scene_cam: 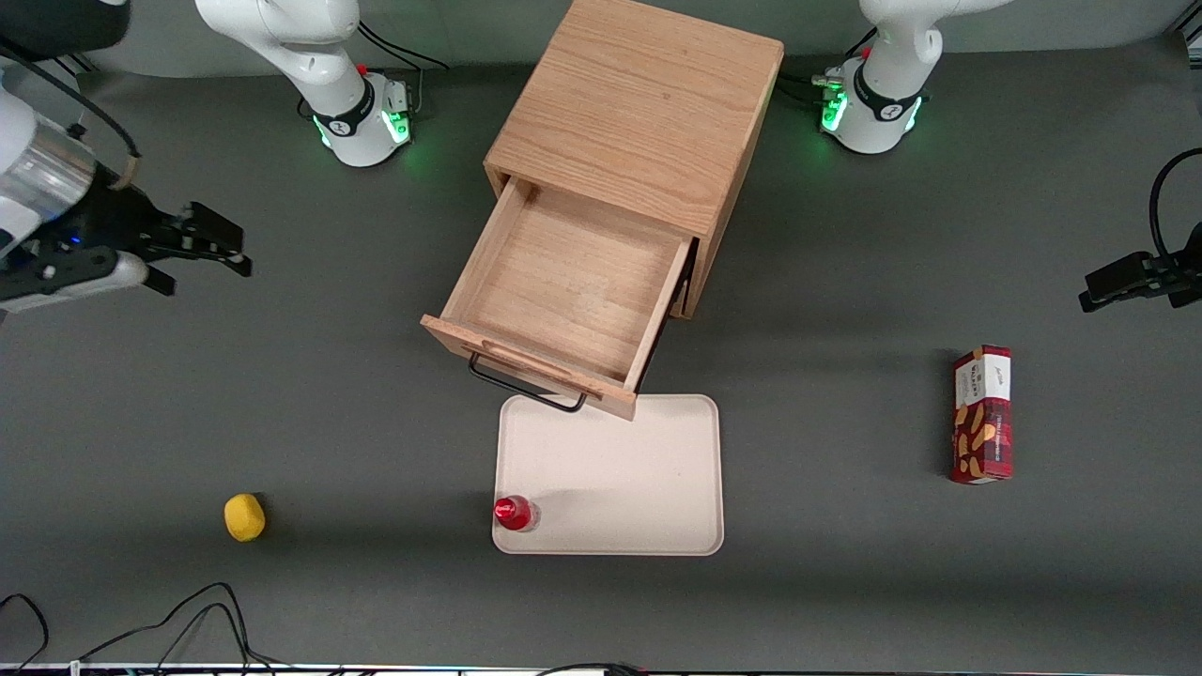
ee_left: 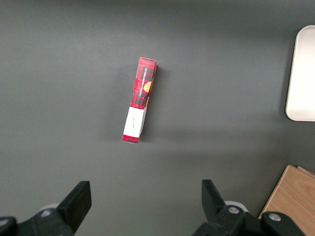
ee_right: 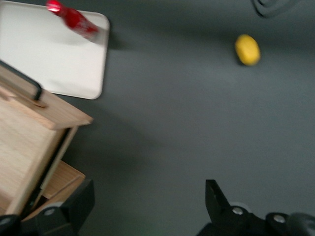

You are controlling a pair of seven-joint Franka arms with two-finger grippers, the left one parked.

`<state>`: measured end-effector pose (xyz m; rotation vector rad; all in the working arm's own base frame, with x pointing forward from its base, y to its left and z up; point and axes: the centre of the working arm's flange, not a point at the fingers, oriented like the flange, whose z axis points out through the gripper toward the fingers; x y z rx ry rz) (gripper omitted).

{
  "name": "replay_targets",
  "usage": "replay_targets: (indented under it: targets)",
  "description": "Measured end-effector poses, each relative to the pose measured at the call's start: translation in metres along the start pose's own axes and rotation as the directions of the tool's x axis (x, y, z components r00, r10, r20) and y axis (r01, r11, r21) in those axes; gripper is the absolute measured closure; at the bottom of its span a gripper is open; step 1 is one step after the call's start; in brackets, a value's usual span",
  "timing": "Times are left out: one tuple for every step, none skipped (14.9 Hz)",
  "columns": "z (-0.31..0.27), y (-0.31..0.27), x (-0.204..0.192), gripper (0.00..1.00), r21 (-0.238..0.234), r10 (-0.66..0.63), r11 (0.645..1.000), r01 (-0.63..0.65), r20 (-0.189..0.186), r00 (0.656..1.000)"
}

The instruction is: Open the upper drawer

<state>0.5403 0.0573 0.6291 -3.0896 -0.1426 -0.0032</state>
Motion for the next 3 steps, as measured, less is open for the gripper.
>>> replay_targets:
  targets:
    - [-0.0019,0.0050,-0.0048,0.00,-0.028,0.021,0.999,-0.020,0.010,1.000]
    - [-0.0032,0.0079,-0.0075,0.00,-0.047,0.038,0.998,-0.037,0.013,0.999]
    - [-0.0043,0.0114,-0.0084,0.00,-0.054,0.050,0.997,-0.050,0.012,0.999]
